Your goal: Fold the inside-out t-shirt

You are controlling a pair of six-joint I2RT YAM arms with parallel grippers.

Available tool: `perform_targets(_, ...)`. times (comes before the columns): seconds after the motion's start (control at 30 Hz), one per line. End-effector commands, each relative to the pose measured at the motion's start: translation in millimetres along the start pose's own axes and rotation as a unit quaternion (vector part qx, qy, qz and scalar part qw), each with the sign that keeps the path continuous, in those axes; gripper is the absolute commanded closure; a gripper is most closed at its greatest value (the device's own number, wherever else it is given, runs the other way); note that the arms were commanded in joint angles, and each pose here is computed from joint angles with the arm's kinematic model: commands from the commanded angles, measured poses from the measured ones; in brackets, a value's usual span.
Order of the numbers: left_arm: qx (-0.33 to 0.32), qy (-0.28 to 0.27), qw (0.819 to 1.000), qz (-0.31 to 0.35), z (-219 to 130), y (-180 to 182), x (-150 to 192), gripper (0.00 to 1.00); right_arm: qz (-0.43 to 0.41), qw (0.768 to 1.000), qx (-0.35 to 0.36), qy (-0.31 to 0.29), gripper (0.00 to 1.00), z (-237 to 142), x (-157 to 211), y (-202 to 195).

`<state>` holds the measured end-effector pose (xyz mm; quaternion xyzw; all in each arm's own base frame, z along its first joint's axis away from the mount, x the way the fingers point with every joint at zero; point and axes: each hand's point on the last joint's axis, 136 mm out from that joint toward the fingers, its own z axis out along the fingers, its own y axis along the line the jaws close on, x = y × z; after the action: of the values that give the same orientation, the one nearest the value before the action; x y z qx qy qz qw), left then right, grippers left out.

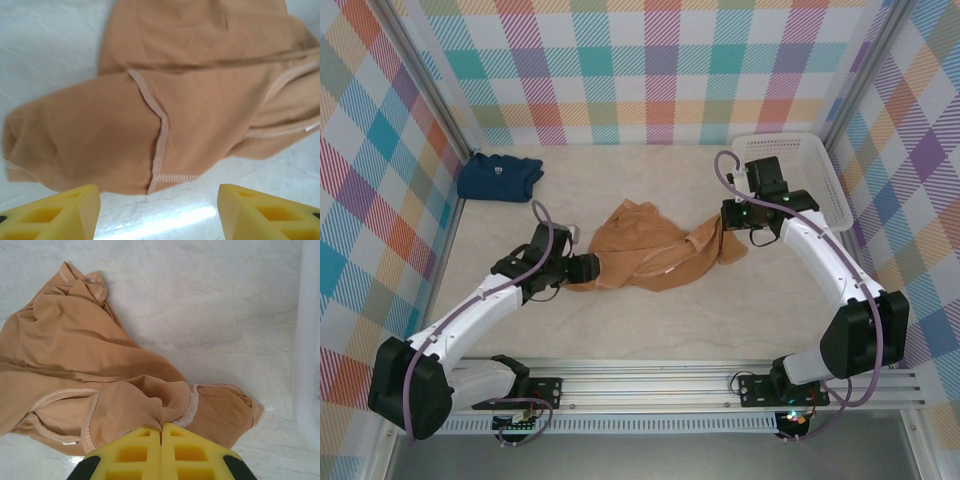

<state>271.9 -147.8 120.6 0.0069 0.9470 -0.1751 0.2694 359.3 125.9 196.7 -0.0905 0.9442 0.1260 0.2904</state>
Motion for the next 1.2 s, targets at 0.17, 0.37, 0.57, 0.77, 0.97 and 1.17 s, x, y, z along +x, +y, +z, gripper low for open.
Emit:
perform_targets(0.17, -0.022, 0.079, 0.996, -0.031, 35.7, 9.4, 35.5, 0.47, 0.005, 1.000, -0.009, -0.009, 1.00, 1.0, -3.0, 2.3)
perform_targets(0.37, 0.002, 0.097, 0.994, -0.047, 58.4, -4.4, 37.5, 0.45, 0.004, 1.000, -0.011, -0.009, 1.00, 0.0, -1.2, 2.7)
perform_targets(0.57, -0.014, 0.109, 0.993, -0.054, 77.6, 0.8, 39.4, 0.49, 0.003, 1.000, -0.014, -0.012, 1.00, -1.9, -2.4, 4.1)
perform_targets(0.77, -0.013, 0.098, 0.994, -0.052, 79.2, 0.0, 34.4, 0.76, 0.002, 1.000, -0.014, -0.012, 1.00, -3.2, -2.2, 4.3)
perform_targets(0.97, -0.026, 0.050, 0.998, -0.029, 51.4, -0.8, 10.2, 0.96, 0.000, 0.999, -0.017, -0.032, 1.00, -17.5, -9.9, 7.3)
perform_targets(1.17, -0.046, -0.133, 0.990, 0.012, -73.2, -15.8, -80.7, 0.98, -0.030, 0.985, 0.000, -0.168, 1.00, -108.8, -59.8, 15.4)
